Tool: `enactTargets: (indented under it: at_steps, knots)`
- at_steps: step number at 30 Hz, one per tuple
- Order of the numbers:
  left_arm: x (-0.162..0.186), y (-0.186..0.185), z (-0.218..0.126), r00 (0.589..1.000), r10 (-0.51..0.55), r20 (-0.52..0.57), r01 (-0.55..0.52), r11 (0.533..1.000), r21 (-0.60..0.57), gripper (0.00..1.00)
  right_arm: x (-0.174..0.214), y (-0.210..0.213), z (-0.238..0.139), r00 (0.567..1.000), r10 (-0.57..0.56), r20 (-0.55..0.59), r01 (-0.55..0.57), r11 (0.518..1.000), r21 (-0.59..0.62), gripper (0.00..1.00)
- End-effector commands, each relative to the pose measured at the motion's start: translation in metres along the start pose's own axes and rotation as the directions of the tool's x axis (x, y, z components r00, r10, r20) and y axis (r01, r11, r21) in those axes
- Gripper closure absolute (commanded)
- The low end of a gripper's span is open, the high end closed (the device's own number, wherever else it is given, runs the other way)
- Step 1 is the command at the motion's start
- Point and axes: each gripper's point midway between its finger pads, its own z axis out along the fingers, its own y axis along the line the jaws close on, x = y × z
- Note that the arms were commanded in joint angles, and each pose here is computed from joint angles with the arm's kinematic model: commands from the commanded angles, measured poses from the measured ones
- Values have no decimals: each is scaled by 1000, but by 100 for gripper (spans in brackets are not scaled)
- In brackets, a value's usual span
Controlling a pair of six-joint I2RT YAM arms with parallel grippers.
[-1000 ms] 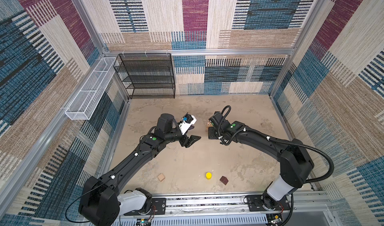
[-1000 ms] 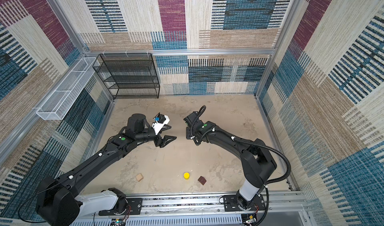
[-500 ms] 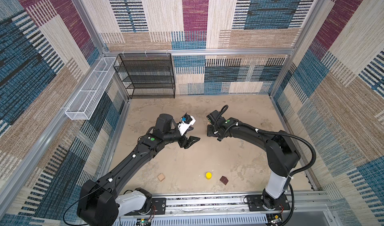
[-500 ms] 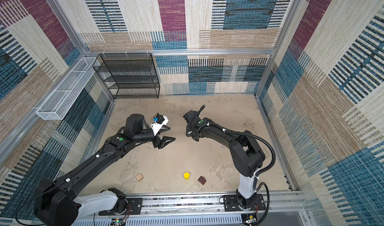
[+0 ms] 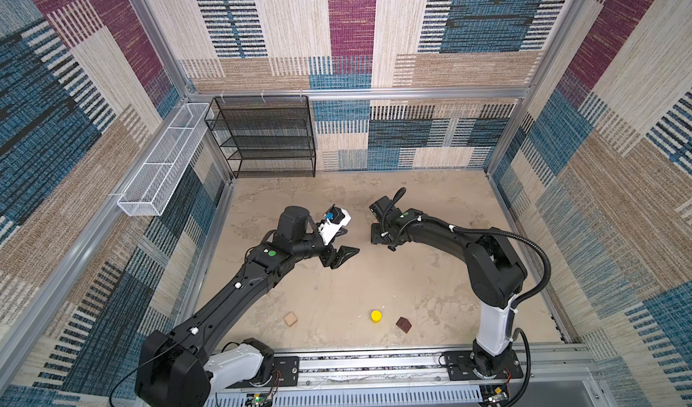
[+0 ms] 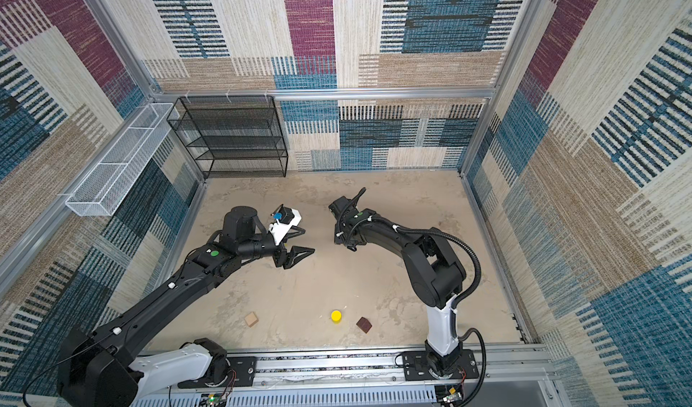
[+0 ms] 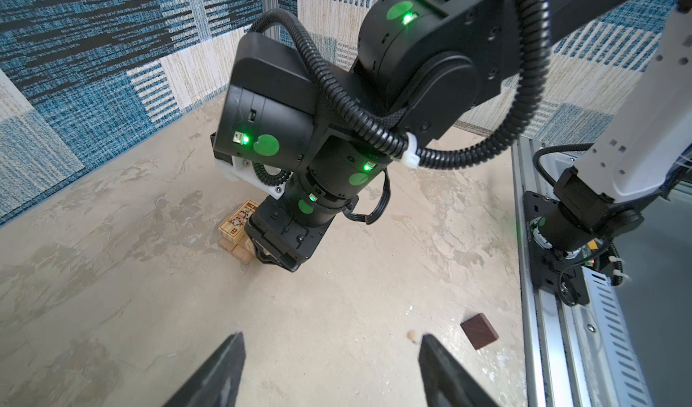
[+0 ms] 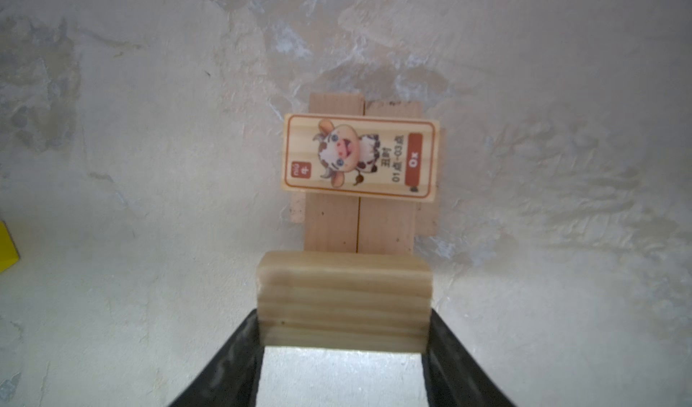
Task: Build the wood block tower
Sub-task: 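Bring the held wooden block over the stack while the left gripper hovers beside it, then lower the long wooden block with the right gripper onto the cow block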
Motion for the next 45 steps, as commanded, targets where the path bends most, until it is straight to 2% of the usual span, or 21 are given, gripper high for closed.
enactTargets:
  at_steps: [1, 6, 10, 26, 32, 45]
  knots:
    - [1, 1, -1, 1000, 3, 1, -3, 1000, -7, 23, -2, 0, 2, 1000, -12, -4, 12, 1000, 2, 82]
    - [1, 1, -1, 1000, 0, -1, 0, 1000, -9, 23, -3, -1, 6, 1000, -17, -12, 17, 1000, 9, 78]
    - [1, 1, 0, 1000, -8, -1, 8, 1000, -8, 23, -3, 0, 8, 1000, -19, -18, 19, 1000, 0, 68]
    - [2, 2, -1, 1000, -10, -1, 10, 1000, -11, 23, -5, -3, 11, 999, -30, -22, 31, 999, 20, 67]
    - [4, 8, -1, 1000, -10, -11, 9, 999, -47, 23, -7, -4, 13, 999, -37, -21, 37, 999, 27, 66]
    - [4, 10, -1, 1000, -11, -13, 11, 998, -54, 23, -12, -3, 11, 999, -40, -19, 41, 999, 24, 62]
